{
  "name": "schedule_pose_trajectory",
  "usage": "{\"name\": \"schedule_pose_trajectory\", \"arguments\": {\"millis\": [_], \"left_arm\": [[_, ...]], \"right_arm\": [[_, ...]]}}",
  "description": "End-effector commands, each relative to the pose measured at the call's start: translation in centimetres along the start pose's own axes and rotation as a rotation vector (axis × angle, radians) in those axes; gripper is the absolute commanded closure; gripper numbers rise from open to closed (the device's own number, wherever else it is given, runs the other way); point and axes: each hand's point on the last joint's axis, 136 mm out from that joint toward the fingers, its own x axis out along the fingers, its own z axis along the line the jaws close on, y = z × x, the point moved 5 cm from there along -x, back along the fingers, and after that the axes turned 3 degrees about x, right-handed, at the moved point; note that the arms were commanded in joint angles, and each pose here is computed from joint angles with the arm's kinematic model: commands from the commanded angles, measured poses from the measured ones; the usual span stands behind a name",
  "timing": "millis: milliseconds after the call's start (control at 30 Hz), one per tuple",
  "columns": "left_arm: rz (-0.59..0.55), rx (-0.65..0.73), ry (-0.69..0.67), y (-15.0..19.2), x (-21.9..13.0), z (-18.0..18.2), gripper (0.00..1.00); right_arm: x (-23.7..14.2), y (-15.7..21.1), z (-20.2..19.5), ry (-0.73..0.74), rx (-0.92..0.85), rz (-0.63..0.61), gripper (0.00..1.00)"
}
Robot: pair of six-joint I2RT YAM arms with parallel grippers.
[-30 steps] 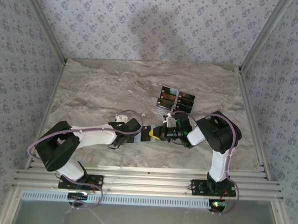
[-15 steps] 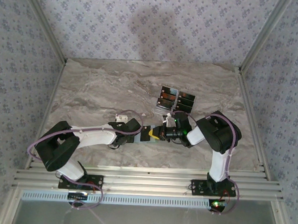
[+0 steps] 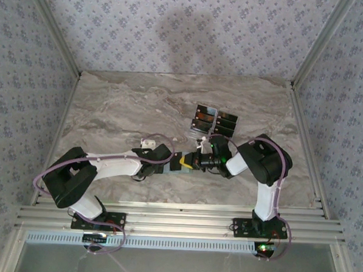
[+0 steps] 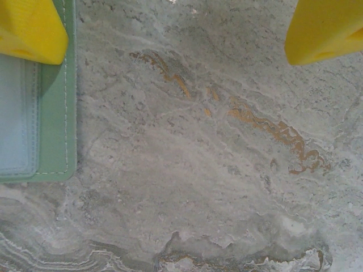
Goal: Put the credit cards into the card holder
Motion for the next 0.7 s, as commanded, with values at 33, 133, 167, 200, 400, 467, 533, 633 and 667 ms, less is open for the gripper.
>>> {"name": "schedule_pose_trajectory", "arguments": {"millis": [33, 133, 167, 200, 400, 467, 533, 633, 667], "left_arm": [[0.030, 0.028, -0.028, 1.2, 0.9, 0.4, 0.00], [0.030, 0.031, -0.028, 1.2, 0.9, 0.4, 0.00], [0.032, 0.030, -0.028, 1.3, 0.9, 0.4, 0.00], [0.032, 0.031, -0.028, 1.3, 0.9, 0.4, 0.00], [0.030, 0.028, -0.027, 1.3, 0.9, 0.4, 0.00], [0.031, 0.028, -0.028, 1.3, 1.0, 0.4, 0.00], [0.032, 0.027, -0.026, 1.3, 1.0, 0.3, 0.00], [0.032, 0.028, -0.028, 1.3, 1.0, 0.3, 0.00], [0.032, 0.030, -0.027, 1.4, 1.1, 0.3, 0.00]], "right_arm": [[-0.2, 0.8, -2.7, 0.095, 0.096, -0.012, 1.00], [-0.9, 1.0, -2.8, 0.101, 0.099, -0.024, 1.00], [-1.1, 1.0, -2.8, 0.104, 0.100, -0.027, 1.00], [-1.3, 1.1, -2.9, 0.109, 0.101, -0.029, 1.00], [-2.0, 1.2, -3.0, 0.123, 0.097, -0.030, 1.00], [-2.1, 1.2, -3.1, 0.127, 0.101, -0.032, 1.00], [-2.2, 1.2, -3.3, 0.129, 0.104, -0.034, 1.00], [-2.2, 1.1, -3.3, 0.131, 0.108, -0.034, 1.00], [-2.1, 1.0, -3.3, 0.131, 0.108, -0.035, 1.00]]}}
